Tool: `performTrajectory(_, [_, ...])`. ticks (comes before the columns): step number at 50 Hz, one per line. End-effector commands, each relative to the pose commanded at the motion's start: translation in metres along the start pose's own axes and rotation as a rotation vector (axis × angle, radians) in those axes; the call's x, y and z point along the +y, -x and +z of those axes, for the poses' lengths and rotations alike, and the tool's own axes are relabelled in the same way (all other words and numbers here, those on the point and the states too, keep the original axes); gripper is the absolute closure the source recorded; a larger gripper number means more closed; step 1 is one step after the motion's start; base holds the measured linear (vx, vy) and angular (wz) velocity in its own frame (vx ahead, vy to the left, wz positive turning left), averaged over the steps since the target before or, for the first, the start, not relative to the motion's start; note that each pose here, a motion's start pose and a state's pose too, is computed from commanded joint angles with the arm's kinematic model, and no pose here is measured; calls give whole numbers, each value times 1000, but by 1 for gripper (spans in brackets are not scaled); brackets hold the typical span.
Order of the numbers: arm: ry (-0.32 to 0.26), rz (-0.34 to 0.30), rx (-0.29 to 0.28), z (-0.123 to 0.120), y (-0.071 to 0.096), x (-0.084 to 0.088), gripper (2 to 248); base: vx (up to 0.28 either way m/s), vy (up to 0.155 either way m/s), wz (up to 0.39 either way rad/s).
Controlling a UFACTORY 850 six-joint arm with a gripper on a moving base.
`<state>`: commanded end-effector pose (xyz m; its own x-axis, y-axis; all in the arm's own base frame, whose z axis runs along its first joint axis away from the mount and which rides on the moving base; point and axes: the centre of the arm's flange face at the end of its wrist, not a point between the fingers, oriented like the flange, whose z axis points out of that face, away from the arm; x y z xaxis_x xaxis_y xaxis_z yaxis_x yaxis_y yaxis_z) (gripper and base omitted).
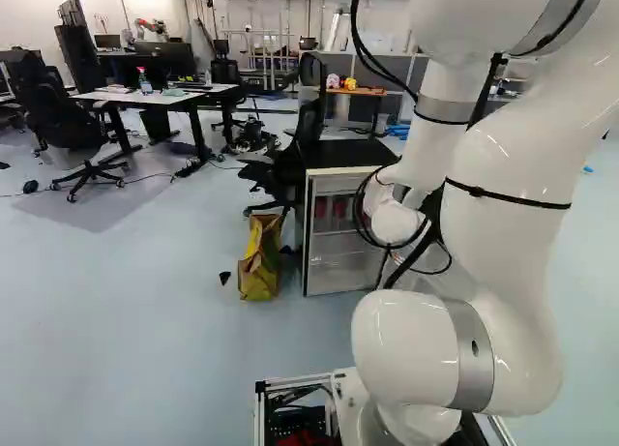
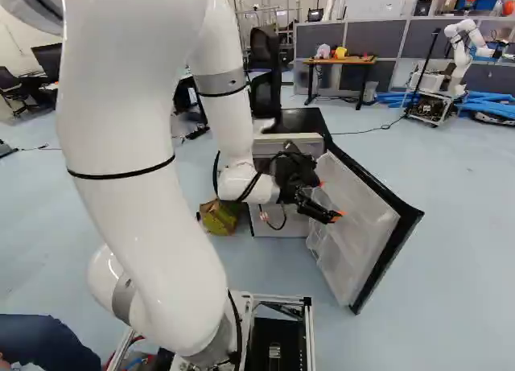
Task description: Grab a drink from the fridge
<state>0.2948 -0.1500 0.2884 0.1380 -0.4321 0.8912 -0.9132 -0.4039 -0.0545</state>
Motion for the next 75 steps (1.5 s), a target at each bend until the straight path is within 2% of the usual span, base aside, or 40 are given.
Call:
performTrajectory(32, [-391,-241,-46,-63,30,-3,3,0,0,0])
performTrajectory(53, [-567,-380,-96,-60,50,-22,3,0,0,0])
performTrajectory(75, [-743,-502,-144,-41,69,-54,3,0,0,0])
